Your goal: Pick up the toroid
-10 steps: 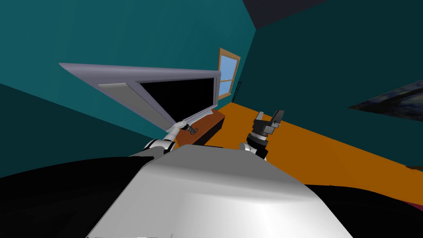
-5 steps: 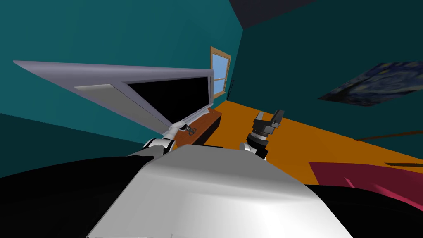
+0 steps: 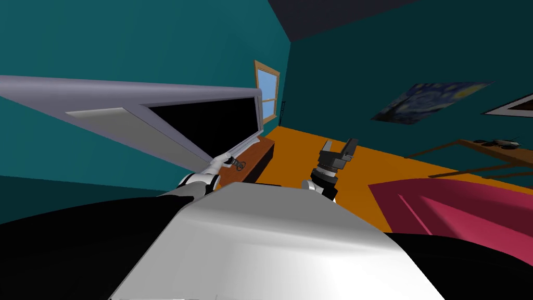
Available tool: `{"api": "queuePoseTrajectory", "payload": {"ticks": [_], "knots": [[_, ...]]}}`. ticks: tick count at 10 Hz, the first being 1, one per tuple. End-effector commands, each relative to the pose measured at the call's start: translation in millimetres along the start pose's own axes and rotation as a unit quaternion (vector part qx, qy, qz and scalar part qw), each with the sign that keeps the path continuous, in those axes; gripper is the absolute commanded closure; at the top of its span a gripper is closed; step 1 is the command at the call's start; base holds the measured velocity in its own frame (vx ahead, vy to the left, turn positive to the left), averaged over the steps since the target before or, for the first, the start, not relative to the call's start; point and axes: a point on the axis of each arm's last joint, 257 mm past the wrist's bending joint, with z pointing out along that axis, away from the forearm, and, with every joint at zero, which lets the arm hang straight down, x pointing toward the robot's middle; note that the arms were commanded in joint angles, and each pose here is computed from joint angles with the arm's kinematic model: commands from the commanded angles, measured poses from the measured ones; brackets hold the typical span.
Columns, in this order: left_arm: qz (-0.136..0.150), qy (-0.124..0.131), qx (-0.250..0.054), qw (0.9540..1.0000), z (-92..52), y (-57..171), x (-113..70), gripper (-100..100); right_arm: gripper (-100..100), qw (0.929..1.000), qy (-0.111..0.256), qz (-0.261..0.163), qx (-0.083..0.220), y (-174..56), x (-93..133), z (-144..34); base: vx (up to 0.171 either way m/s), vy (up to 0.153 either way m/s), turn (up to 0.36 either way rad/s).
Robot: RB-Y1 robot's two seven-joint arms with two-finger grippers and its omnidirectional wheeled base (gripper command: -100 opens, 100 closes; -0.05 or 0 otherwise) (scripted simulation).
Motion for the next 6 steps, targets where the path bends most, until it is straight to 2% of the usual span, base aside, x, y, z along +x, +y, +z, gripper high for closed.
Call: {"api": "queuePoseTrajectory", "payload": {"ticks": [1,2,3,4,5,6], "knots": [[-0.026,0.007,0.016,0.9995,-2.8,-16.4,-1.4,-100,0,1.0,0.0,0.0,0.0,0.0,0.0,0.0,-0.106,0.036,-0.407],[-0.034,-0.002,0.011,0.9994,0.8,-14.0,-11.8,-100,0,1.0,0.0,0.0,0.0,0.0,0.1,0.0,-0.104,0.055,-0.248],[-0.055,0.006,0.025,0.9981,-2.9,-27.9,-11.8,-100,0,1.0,0.0,0.0,0.0,0.0,0.0,0.0,-0.118,0.057,-0.349],[-0.058,0.003,0.023,0.998,-1.6,-26.8,-15.6,-100,0,1.0,0.0,0.0,0.0,0.0,0.0,0.0,-0.103,0.052,-0.225],[-0.062,-0.001,0.021,0.9979,0.1,-25.4,-20.5,-100,0,1.0,0.0,0.0,0.0,0.0,0.0,0.0,-0.053,0.027,-0.012],[-0.086,0.004,0.033,0.9958,-2.5,-37.5,-24.1,-100,0,1.0,0.0,0.0,0.0,0.0,-0.1,-0.1,-0.092,0.027,-0.309]]}}
